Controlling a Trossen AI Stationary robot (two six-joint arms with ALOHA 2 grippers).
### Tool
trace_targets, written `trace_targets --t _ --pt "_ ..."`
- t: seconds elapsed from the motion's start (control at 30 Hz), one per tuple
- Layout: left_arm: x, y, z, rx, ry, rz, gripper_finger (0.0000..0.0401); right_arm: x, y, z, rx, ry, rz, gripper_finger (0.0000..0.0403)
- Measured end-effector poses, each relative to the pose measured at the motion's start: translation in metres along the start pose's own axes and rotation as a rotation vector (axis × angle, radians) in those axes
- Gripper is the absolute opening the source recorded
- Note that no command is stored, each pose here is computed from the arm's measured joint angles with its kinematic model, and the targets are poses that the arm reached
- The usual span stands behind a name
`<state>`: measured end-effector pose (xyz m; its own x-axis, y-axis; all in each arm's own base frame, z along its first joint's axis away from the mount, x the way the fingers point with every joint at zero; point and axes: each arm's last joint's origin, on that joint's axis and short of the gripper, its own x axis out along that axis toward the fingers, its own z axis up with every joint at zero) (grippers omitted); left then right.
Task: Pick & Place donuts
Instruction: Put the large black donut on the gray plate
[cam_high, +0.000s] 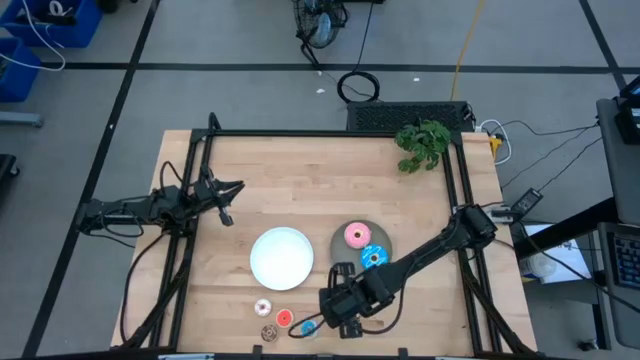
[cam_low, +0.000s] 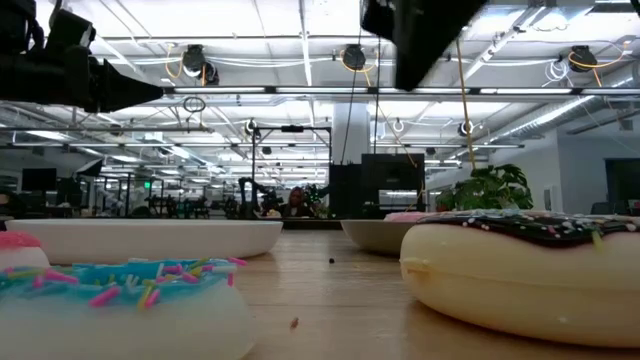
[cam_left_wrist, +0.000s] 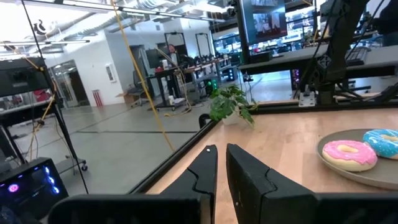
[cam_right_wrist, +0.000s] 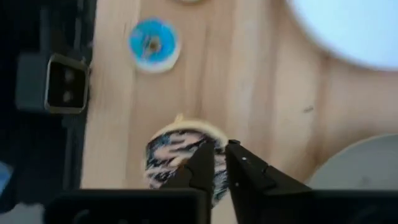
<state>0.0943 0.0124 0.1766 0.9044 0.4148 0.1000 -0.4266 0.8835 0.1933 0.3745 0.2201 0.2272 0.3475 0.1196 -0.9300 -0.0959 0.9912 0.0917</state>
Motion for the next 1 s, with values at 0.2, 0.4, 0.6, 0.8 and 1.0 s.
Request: trace_targets --t 0.2,0.4,0.6,0.8,1.0 --pt "0.0 0.0 0.0 -0.019 -0.002 0.0 0.0042 0.021 0.003 -0.018 0.025 0.063 0.037 0.0126" --pt "0.0 0.0 0.0 -0.02 -0.002 0.0 0.0042 0.031 0.001 -0.021 0.032 0.031 0.045 0.0212" --pt "0.0 0.0 0.0 -0.014 -0.003 0.0 0.0042 0.039 -0.005 -0.024 0.041 0.029 0.034 0.0246" --pt "0.0 0.0 0.0 0.009 -0.003 0.0 0.0042 0.05 -0.011 -0.035 0.037 0.051 -0.027 0.0247" --pt "0.0 0.0 0.0 0.009 -0.003 0.001 0.0042 0.06 -0.013 -0.043 0.033 0.061 0.021 0.0238"
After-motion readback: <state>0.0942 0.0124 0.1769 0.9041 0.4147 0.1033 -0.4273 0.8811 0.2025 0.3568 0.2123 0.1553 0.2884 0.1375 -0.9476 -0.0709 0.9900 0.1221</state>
